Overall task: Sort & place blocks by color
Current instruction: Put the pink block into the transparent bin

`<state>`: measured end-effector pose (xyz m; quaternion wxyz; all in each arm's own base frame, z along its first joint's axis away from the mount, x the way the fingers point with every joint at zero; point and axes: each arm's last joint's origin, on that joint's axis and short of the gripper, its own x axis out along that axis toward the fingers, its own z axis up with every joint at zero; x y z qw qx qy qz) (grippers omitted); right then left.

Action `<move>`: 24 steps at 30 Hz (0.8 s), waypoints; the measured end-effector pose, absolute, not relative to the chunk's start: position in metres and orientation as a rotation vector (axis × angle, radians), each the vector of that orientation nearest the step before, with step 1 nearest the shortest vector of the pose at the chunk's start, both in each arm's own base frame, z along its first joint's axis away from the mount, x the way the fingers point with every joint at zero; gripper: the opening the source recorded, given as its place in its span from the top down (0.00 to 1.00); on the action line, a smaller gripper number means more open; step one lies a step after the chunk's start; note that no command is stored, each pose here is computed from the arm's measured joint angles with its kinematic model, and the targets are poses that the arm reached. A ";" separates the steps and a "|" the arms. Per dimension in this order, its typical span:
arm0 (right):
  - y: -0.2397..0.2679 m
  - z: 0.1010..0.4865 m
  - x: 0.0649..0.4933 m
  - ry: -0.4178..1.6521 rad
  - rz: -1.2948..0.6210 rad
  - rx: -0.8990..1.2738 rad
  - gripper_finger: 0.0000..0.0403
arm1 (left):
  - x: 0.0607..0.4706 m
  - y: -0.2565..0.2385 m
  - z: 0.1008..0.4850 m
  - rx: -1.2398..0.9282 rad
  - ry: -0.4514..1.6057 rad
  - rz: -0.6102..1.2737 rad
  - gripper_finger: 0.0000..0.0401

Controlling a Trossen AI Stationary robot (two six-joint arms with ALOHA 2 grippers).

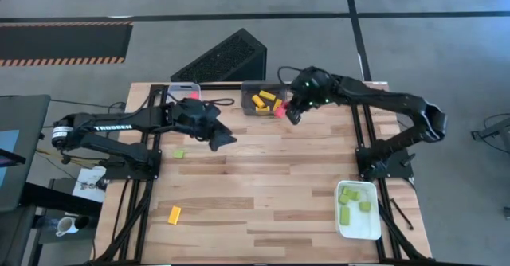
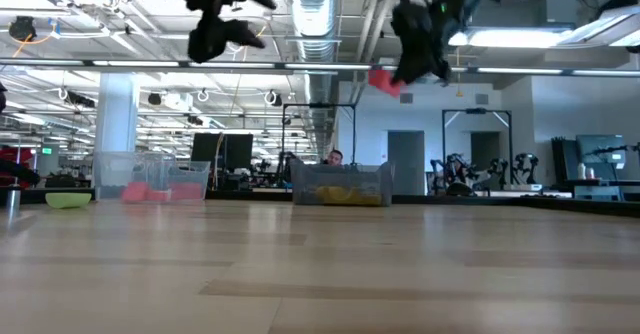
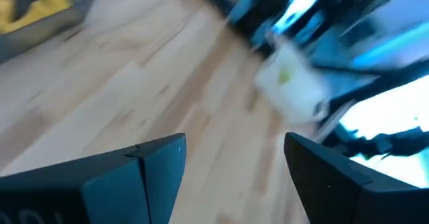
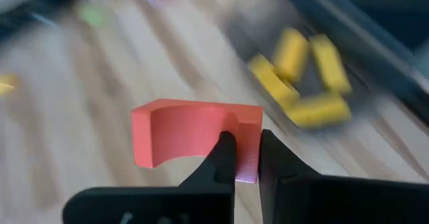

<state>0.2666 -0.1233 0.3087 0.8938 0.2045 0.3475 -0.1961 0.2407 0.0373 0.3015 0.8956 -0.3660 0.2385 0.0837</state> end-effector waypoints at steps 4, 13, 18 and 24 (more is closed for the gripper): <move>-0.096 0.326 0.282 0.567 -0.299 0.369 0.92 | 0.245 0.043 0.299 -0.869 0.380 0.147 0.42; -0.071 0.319 0.311 0.504 -0.217 0.422 0.92 | 0.247 0.050 0.297 -1.088 0.255 0.120 0.42; -0.065 0.304 0.329 0.512 -0.197 0.446 0.93 | 0.254 0.051 0.289 -1.162 0.281 0.154 0.41; -0.057 0.292 0.348 0.547 -0.170 0.445 0.92 | 0.267 0.053 0.269 -1.204 0.362 0.186 0.32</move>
